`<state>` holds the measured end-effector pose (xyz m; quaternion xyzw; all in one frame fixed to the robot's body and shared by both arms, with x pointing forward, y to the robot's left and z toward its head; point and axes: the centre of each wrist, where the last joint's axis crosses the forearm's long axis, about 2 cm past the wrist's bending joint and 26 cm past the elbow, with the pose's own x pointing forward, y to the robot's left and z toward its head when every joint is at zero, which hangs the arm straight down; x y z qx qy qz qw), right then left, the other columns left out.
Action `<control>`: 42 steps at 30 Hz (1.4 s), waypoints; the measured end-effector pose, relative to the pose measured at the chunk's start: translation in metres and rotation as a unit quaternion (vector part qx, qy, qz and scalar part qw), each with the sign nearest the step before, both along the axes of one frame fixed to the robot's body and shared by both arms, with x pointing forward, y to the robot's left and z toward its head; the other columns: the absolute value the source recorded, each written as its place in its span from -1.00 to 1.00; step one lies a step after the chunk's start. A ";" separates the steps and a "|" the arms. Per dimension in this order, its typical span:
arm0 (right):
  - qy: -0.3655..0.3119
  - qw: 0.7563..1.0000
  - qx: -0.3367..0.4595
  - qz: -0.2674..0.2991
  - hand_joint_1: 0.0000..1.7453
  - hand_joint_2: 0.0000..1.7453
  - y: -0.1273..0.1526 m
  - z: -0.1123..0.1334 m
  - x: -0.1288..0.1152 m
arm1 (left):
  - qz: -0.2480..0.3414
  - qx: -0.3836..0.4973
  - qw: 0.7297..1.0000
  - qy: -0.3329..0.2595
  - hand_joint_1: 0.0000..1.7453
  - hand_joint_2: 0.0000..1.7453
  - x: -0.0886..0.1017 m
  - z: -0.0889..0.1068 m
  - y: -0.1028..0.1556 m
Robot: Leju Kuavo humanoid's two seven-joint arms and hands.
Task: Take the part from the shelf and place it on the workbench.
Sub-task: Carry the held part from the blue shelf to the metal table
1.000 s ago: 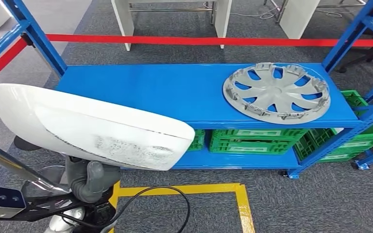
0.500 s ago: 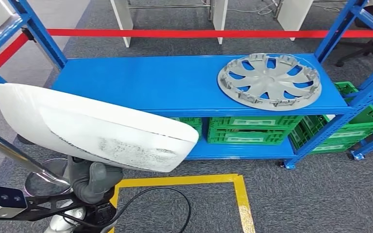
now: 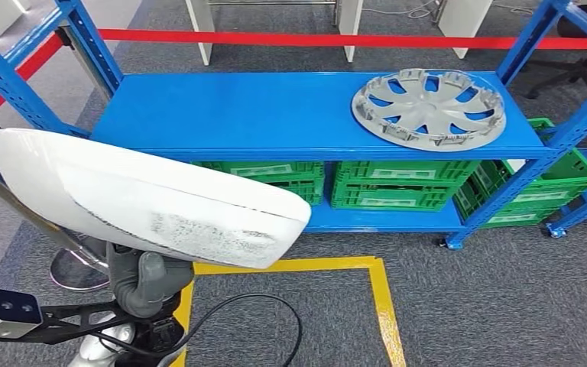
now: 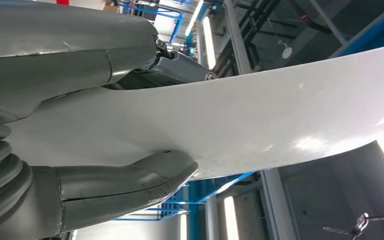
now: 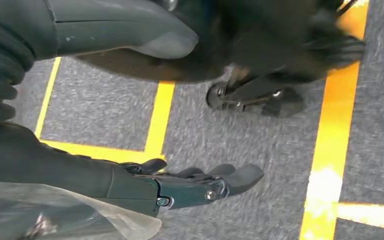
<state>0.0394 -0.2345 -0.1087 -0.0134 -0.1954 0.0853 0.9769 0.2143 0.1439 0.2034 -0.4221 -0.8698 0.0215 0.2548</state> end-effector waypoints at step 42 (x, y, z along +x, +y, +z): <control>0.017 1.000 0.004 0.008 -1.00 1.00 0.001 0.000 -0.002 | 0.003 0.002 1.000 0.004 1.00 1.00 0.000 -0.001 -0.002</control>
